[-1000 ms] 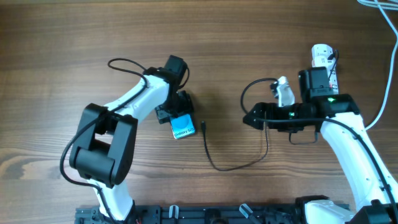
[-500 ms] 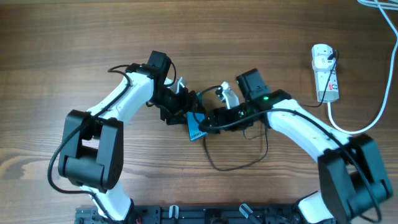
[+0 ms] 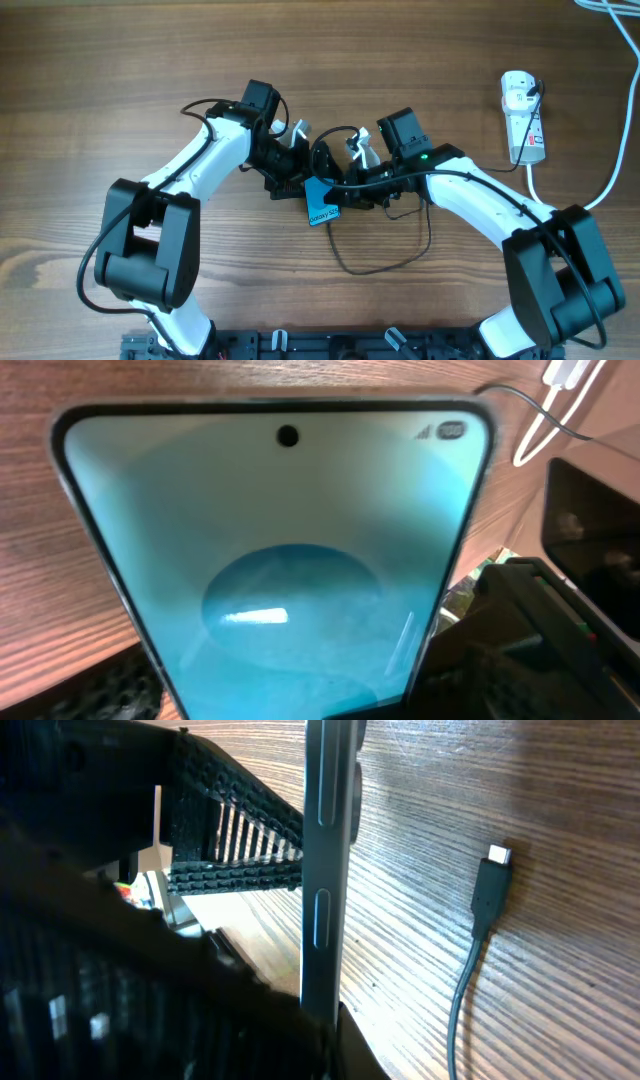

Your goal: Plug charger to phone and switch on socket

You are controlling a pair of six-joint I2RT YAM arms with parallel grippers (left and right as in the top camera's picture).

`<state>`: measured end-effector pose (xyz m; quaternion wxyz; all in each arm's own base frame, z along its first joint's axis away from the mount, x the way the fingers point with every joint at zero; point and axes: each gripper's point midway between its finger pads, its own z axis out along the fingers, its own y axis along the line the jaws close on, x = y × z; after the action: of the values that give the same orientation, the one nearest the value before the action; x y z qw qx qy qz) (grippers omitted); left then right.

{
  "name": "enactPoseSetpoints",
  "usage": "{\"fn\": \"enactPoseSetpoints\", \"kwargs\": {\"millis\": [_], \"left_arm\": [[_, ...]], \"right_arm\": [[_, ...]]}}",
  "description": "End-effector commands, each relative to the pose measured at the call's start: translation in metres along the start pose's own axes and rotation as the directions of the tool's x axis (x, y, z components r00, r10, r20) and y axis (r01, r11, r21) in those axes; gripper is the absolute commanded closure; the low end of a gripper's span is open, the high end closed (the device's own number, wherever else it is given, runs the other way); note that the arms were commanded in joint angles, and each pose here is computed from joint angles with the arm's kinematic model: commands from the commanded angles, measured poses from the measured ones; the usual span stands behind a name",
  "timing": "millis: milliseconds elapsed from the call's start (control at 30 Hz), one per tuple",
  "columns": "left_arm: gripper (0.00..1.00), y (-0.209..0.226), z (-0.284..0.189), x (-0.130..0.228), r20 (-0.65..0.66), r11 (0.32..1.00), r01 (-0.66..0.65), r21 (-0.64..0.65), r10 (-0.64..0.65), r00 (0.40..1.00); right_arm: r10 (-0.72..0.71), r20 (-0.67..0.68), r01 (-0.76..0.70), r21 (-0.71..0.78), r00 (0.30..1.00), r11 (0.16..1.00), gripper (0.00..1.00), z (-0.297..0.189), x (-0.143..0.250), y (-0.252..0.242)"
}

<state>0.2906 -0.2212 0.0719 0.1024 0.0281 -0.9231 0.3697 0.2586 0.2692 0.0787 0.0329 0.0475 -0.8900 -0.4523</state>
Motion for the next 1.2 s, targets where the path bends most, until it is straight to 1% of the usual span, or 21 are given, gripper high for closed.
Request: {"fn": "enactPoseSetpoints", "kwargs": {"millis": [0,67,133,167,233,300,400,533,600,633,667,700,767,833,867,900,1000,1033,1067,1133,1167], "left_arm": [[0.01,-0.012,-0.007,0.001,0.013,0.999,-0.038,0.034,0.038,0.999],[0.02,-0.013,-0.012,0.0,0.019,0.998,-0.031,0.056,0.03,0.999],[0.04,-0.033,-0.026,0.003,0.018,0.981,-0.081,0.178,0.079,0.997],[0.05,-0.051,-0.04,0.006,0.032,0.952,-0.123,0.28,0.119,0.992],[0.07,-0.075,-0.069,0.006,0.093,0.895,-0.199,0.399,0.176,0.98],[0.13,-0.102,-0.106,0.01,0.195,0.8,-0.333,0.5,0.27,0.943],[0.19,-0.118,-0.138,0.015,0.311,0.743,-0.455,0.491,0.339,0.888],[0.28,-0.124,-0.155,0.017,0.361,0.729,-0.49,0.478,0.345,0.866],[0.4,-0.126,-0.159,0.016,0.368,0.723,-0.491,0.487,0.34,0.865],[0.48,-0.126,-0.159,0.016,0.368,0.722,-0.491,0.487,0.34,0.865],[0.63,-0.126,-0.158,0.017,0.363,0.724,-0.486,0.489,0.338,0.868],[0.68,-0.126,-0.158,0.017,0.36,0.726,-0.483,0.49,0.336,0.87],[0.86,-0.126,-0.158,0.017,0.358,0.727,-0.481,0.491,0.334,0.872],[0.97,-0.126,-0.158,0.017,0.359,0.727,-0.481,0.49,0.334,0.872],[0.96,-0.125,-0.158,0.017,0.357,0.728,-0.478,0.491,0.332,0.873],[0.96,-0.123,-0.156,0.018,0.342,0.741,-0.456,0.493,0.316,0.885],[0.96,-0.089,-0.132,0.023,0.227,0.882,-0.223,0.415,0.136,0.964],[0.96,-0.075,-0.122,0.03,0.174,0.922,-0.124,0.367,0.063,0.983],[0.96,-0.064,-0.112,0.041,0.116,0.943,-0.041,0.331,0.002,0.993],[0.96,-0.057,-0.097,0.068,-0.009,0.949,0.079,0.305,-0.08,0.997],[0.96,-0.061,-0.093,0.081,-0.076,0.943,0.146,0.299,-0.129,0.989]], "right_arm": [[0.018,-0.038,-0.02,-0.064,0.999,0.998,0.96,0.001,0.005,0.012],[-0.009,-0.06,0.0,-0.146,0.998,0.989,0.96,-0.003,0.007,0.025],[-0.093,-0.073,0.066,-0.303,0.993,0.951,0.96,-0.016,0.006,0.05],[-0.127,-0.069,0.093,-0.37,0.99,0.925,0.96,-0.024,0.004,0.061],[-0.137,-0.05,0.103,-0.429,0.989,0.897,0.96,-0.036,-0.005,0.071],[-0.136,-0.019,0.113,-0.446,0.991,0.888,0.96,-0.042,-0.016,0.076],[-0.147,0.024,0.14,-0.474,0.989,0.869,0.96,-0.049,-0.03,0.092],[-0.172,0.072,0.184,-0.513,0.982,0.838,0.96,-0.061,-0.041,0.114],[-0.175,0.073,0.187,-0.516,0.982,0.836,0.96,-0.062,-0.041,0.115],[-0.174,0.073,0.186,-0.516,0.982,0.836,0.96,-0.062,-0.041,0.115],[-0.174,0.073,0.186,-0.516,0.982,0.836,0.96,-0.062,-0.041,0.115],[-0.174,0.073,0.186,-0.516,0.982,0.836,0.96,-0.062,-0.041,0.115],[-0.175,0.072,0.187,-0.517,0.982,0.835,0.96,-0.062,-0.041,0.115],[-0.182,0.062,0.188,-0.523,0.981,0.831,0.96,-0.063,-0.039,0.116],[-0.185,0.061,0.189,-0.526,0.981,0.829,0.95,-0.064,-0.039,0.116],[-0.188,0.08,0.202,-0.525,0.979,0.827,0.92,-0.068,-0.042,0.114],[-0.197,0.18,0.263,-0.508,0.964,0.82,0.8,-0.092,-0.062,0.102],[-0.195,0.215,0.279,-0.497,0.957,0.821,0.73,-0.101,-0.069,0.096],[-0.195,0.255,0.298,-0.48,0.947,0.825,0.48,-0.11,-0.077,0.087],[-0.163,0.298,0.287,-0.436,0.94,0.853,0.41,-0.115,-0.087,0.067],[-0.119,0.308,0.237,-0.382,0.944,0.893,0.34,-0.107,-0.091,0.048]]}}
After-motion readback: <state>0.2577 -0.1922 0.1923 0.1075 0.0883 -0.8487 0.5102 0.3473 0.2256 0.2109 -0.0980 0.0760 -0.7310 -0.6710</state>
